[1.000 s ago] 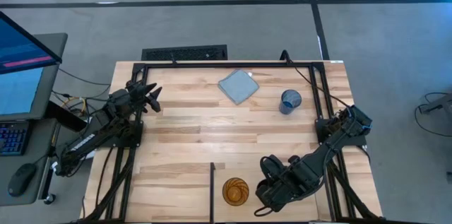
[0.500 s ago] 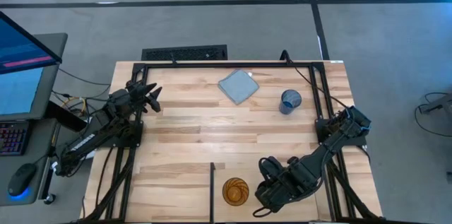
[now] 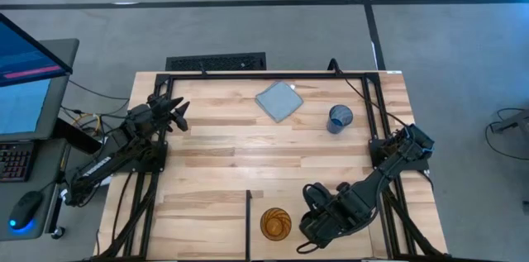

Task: Stack small to large cups/mugs on shelf
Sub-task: Put the blue cup on the shelf

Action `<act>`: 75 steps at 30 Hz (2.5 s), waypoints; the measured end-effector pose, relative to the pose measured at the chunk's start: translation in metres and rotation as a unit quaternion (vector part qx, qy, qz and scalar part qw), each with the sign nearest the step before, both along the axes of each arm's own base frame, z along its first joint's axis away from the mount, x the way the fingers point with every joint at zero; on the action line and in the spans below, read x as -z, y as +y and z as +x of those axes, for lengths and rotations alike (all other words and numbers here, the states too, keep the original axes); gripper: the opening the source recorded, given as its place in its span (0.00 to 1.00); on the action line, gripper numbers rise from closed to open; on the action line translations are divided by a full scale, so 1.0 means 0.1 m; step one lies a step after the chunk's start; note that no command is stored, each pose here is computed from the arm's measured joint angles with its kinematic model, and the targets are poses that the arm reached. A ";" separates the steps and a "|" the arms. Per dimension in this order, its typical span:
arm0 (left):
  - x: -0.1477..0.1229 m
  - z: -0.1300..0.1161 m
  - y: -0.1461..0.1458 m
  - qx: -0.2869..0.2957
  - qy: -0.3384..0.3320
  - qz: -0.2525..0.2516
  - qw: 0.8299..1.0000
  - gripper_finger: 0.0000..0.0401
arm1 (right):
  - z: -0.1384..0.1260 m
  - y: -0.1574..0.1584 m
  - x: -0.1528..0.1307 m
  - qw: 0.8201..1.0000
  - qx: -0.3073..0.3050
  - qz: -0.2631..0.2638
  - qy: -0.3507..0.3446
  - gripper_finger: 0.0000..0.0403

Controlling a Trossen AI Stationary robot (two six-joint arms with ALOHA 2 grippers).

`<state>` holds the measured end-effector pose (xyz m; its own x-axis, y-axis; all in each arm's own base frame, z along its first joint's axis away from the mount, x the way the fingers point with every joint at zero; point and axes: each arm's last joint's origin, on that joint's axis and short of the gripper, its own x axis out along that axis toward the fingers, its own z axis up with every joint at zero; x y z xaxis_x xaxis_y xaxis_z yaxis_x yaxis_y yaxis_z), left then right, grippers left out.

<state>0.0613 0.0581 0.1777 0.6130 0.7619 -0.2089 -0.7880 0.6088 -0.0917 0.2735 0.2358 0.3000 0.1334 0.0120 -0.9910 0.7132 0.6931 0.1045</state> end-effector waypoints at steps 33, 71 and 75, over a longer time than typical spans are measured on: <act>0.00 0.00 0.00 0.003 -0.007 -0.006 1.000 0.36 | -0.36 -1.41 -0.83 0.982 0.069 -0.136 -0.113 0.42; 0.00 0.00 0.00 0.000 -0.017 -0.014 1.000 0.36 | -1.12 -3.34 0.31 0.959 0.254 -0.119 0.034 0.59; 0.00 0.00 0.00 -0.001 -0.016 -0.015 1.000 0.36 | -1.18 -3.37 0.45 0.961 0.255 -0.093 0.053 0.56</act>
